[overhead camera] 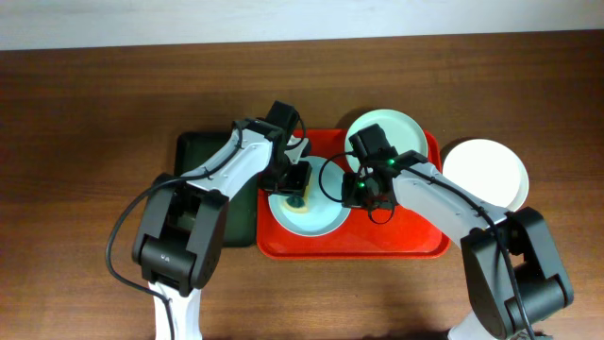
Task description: Clean dirty plates on tray and stack at the side
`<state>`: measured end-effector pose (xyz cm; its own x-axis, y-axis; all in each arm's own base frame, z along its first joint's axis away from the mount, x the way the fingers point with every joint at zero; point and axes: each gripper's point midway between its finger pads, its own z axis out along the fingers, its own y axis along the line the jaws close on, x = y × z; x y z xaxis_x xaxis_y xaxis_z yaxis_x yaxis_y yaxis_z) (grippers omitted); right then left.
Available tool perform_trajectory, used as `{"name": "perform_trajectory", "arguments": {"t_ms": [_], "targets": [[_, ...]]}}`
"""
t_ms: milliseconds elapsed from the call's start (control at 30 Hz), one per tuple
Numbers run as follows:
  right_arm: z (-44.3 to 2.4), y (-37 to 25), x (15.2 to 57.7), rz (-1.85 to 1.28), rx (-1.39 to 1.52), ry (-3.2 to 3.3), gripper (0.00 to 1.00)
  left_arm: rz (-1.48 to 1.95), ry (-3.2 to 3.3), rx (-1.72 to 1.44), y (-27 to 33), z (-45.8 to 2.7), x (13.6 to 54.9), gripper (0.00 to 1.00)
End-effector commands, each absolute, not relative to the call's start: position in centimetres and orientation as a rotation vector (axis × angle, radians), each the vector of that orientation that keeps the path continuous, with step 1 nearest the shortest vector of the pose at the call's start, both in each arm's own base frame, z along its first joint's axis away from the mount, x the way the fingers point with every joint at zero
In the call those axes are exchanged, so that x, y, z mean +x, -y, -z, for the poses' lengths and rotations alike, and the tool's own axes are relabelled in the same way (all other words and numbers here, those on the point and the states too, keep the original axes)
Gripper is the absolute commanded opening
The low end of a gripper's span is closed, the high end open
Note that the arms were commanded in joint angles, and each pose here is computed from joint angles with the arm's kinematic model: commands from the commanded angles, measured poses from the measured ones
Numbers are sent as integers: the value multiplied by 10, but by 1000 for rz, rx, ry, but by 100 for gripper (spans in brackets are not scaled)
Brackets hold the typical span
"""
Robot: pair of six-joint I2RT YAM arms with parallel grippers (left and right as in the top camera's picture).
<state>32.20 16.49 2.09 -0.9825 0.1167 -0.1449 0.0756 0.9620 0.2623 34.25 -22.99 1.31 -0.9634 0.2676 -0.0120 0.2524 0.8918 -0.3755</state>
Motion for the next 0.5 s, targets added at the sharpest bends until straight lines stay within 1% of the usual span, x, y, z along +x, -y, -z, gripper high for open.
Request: {"name": "perform_trajectory", "arguments": {"t_ms": [0, 67, 167, 300, 467], "targets": [[-23, -169, 321, -415, 133, -2950, 4, -849, 3023, -450, 245, -55, 362, 0], [-23, -169, 321, -415, 133, -2950, 4, -828, 3091, -413, 234, -70, 374, 0], [-23, -172, 319, -442, 129, -2956, 4, -710, 3157, -391, 218, -73, 380, 0], [-24, -174, 319, -462, 125, -2958, 4, -459, 3181, -394, 201, -52, 371, 0], [-25, -178, 317, -501, 114, -2964, 4, -379, 3175, -421, 204, -32, 358, 0]]}}
